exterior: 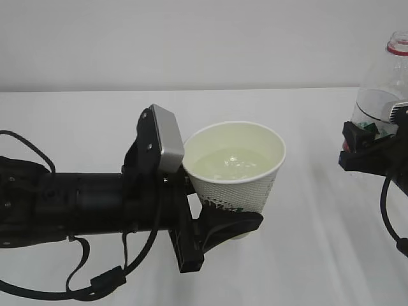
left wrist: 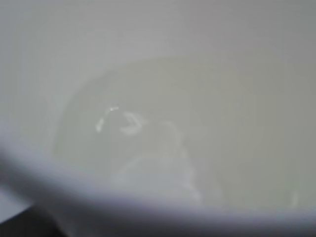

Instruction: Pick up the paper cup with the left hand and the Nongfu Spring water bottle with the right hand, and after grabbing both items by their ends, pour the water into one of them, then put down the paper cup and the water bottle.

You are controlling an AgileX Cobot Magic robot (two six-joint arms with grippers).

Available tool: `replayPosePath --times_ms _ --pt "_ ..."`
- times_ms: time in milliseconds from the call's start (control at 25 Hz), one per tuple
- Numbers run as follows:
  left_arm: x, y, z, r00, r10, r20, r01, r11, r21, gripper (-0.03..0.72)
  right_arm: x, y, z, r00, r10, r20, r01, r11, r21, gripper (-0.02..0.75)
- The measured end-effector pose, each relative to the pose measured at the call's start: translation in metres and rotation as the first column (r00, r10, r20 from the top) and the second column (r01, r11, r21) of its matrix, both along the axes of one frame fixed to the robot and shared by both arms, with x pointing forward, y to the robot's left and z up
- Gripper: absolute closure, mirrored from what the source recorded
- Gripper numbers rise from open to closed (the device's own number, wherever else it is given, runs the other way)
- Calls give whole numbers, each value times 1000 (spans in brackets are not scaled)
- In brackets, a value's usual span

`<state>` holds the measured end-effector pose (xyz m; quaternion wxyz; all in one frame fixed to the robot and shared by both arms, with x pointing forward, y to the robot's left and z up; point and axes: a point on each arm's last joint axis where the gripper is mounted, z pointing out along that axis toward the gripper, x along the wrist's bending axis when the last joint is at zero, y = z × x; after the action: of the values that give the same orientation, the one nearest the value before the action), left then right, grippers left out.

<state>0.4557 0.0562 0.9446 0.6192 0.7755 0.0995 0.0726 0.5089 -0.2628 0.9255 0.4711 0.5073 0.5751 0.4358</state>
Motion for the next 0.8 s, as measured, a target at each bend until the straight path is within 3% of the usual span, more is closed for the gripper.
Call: replayPosePath --times_ms 400,800 --pt "12 7 -1 995 104 13 -104 994 19 205 0 0 0 1000 0 0 0 1000 0 238" --pt "37 34 -1 975 220 11 -220 975 18 207 0 0 0 1000 0 0 0 1000 0 238"
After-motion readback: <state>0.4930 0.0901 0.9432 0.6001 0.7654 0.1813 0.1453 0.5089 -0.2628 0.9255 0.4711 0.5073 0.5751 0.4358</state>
